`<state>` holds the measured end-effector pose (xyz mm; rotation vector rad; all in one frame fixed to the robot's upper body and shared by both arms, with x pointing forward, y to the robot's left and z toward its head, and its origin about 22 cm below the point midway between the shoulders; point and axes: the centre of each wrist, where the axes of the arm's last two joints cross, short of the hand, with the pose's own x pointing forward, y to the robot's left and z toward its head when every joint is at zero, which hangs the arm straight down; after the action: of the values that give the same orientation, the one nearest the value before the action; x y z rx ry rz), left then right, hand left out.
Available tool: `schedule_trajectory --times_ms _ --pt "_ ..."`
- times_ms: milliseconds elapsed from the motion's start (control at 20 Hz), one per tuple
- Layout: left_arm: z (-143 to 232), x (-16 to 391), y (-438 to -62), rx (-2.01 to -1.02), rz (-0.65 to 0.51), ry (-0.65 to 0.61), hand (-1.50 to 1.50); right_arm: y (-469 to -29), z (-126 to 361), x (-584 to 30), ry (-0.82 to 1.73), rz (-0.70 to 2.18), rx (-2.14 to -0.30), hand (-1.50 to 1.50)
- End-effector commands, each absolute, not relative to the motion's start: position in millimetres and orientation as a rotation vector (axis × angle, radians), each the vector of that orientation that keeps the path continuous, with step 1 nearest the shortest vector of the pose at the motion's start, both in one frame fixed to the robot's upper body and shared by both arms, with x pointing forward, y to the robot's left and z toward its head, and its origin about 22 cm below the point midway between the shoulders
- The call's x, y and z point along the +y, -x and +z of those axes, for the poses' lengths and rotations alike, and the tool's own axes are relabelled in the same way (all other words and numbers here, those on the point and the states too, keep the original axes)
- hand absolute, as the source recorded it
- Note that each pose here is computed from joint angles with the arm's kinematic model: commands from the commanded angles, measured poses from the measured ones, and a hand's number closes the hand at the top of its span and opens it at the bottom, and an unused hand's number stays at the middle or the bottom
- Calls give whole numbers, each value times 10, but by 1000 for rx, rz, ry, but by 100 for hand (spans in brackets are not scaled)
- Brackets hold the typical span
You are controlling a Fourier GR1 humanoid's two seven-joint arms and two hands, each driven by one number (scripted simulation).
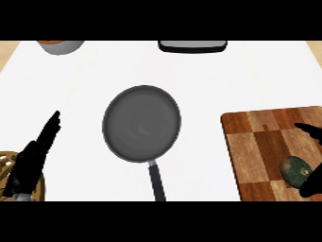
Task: Pick the squash from the cutting board and place it in the pan
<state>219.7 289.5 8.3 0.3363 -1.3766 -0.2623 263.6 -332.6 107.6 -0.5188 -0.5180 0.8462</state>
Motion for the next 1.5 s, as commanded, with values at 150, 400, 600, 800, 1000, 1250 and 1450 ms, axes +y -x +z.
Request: schedule_trajectory --times_ms 150,400,600,800,1000,1250,1450 --pt "50 2911 -2236 -1358 -263 -341 0 -2689 923 -3252 537 865 -399 -150" --pt "215 2755 -2278 -1395 -252 -318 0 -2673 611 -3209 524 857 -387 -150" --pt "67 2802 -2215 -1374 -264 -334 0 -2659 527 -3208 540 872 -378 -150" --pt "60 2919 -2138 -1400 -271 -334 0 -2653 579 -3376 530 871 -376 -150" --pt "7 2719 -2257 -1373 -250 -326 0 -2570 415 -3200 522 850 -399 -150" --pt "154 2819 -2308 -1392 -247 -324 0 -2724 253 -3227 507 789 -494 150" --pt "162 2755 -2240 -1378 -258 -356 0 -2574 195 -3227 458 769 -489 150"
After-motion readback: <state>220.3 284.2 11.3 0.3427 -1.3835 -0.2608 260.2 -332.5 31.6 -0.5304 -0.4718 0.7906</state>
